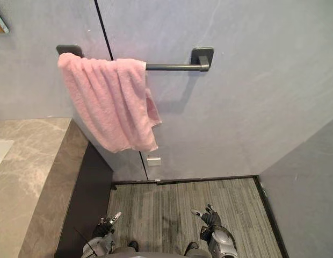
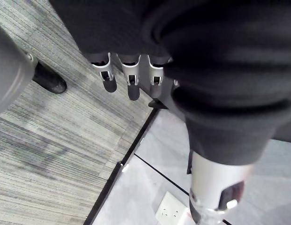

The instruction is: Organize washtable

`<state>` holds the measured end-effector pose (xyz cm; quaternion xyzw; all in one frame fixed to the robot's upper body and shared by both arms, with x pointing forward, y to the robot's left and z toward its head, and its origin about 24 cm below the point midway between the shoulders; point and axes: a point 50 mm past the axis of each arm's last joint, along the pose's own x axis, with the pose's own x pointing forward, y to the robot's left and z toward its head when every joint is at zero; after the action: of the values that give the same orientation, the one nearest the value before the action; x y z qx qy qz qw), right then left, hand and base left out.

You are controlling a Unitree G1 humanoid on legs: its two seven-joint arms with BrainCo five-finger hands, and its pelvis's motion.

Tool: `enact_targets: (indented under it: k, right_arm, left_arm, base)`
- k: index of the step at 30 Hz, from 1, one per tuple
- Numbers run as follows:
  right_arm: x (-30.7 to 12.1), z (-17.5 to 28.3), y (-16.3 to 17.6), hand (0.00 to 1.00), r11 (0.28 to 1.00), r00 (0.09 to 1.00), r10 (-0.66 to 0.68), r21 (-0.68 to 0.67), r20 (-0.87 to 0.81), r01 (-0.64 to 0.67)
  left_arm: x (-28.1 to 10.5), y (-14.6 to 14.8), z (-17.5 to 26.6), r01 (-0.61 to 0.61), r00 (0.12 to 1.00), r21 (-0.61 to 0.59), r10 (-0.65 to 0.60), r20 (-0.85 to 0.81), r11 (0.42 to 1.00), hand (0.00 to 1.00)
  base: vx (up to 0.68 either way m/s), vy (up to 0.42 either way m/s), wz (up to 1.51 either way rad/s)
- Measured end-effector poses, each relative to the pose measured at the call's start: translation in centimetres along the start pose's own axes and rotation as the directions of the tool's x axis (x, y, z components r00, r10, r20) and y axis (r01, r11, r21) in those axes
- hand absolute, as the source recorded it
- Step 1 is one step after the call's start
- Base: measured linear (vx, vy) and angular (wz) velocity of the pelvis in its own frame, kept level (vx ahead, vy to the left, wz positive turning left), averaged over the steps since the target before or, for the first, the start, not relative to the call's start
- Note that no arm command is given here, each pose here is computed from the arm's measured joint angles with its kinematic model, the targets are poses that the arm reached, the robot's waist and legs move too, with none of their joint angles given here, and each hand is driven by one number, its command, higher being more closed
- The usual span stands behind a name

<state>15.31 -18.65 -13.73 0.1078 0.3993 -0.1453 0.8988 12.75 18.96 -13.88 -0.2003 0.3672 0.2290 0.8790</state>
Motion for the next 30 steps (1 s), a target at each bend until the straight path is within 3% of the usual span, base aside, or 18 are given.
enact_targets:
  k: [4, 8, 18, 30]
  right_arm:
    - [-0.3, 0.0, -0.4, 0.00, 1.000, 1.000, -0.011, 0.019, 0.018, 0.011]
    - [-0.3, 0.0, -0.6, 0.00, 1.000, 1.000, -0.013, 0.013, 0.017, 0.012]
    - [-0.2, 1.0, 0.5, 0.00, 0.991, 0.995, 0.090, -0.105, 0.048, -0.084]
    - [-0.3, 0.9, -0.6, 0.00, 0.984, 0.994, 0.103, -0.148, 0.036, -0.097]
  left_arm:
    - [-0.1, 0.3, 5.0, -0.010, 0.976, -0.090, 0.029, 0.218, 0.996, 0.00]
    - [-1.1, 2.4, 11.2, -0.059, 0.879, -0.149, 0.123, 0.462, 0.987, 0.00]
    - [-3.6, 2.0, 22.4, -0.017, 0.647, 0.036, -0.017, 0.762, 0.999, 0.00]
    - [-9.1, 3.2, 33.3, -0.145, 0.322, 0.136, -0.083, 0.943, 0.980, 0.00]
  base:
    - [0.00, -0.003, -0.14]
    - [-0.01, 0.003, -0.24]
    - [0.00, 0.011, -0.12]
    - [0.00, 0.003, -0.02]
